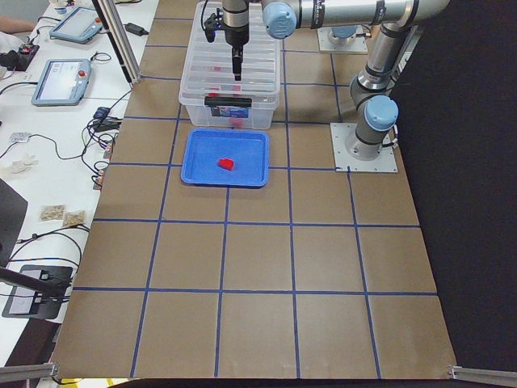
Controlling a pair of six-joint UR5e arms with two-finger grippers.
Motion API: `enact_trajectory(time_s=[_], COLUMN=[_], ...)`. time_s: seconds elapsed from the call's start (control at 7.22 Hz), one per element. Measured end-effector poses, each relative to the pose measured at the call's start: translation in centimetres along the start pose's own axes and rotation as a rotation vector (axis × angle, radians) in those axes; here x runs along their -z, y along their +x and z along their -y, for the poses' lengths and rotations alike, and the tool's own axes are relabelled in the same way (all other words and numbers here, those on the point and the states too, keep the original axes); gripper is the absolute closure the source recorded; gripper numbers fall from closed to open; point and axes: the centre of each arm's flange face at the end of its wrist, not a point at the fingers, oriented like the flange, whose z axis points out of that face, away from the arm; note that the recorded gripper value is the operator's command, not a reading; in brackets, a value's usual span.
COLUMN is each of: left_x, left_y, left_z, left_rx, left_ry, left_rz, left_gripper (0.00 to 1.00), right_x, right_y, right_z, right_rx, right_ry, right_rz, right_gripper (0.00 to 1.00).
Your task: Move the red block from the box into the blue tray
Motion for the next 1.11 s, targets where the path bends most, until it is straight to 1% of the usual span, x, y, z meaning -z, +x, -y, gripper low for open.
enact_trajectory(time_s=[0.28,0.55,0.83,0.97,1.11], left_x=[0.1,0.1,0.2,0.1,0.1], left_y=[-0.1,-0.2,-0.2,-0.2,-0.2], left_z=[-0.1,-0.1,-0.1,-0.1,0.0], left_rx=[-0.003,-0.003,-0.003,-0.003,-0.002], left_ry=[0.002,0.002,0.004,0.003,0.003], left_rz=[0.003,0.003,0.003,0.003,0.003], left_gripper=[0.00,0.00,0.00,0.00,0.00], right_x=[-0.1,0.1,0.9,2.0,4.0], right_y=[-1.7,-2.1,-1.9,-1.8,-1.9], right_z=[0.0,0.2,0.5,0.5,0.3], right_rx=[0.005,0.009,0.016,0.017,0.017], right_ry=[-0.001,0.008,0.043,0.063,0.084], right_rz=[-0.002,-0.006,-0.018,-0.028,-0.037], right_gripper=[0.00,0.00,0.00,0.00,0.00])
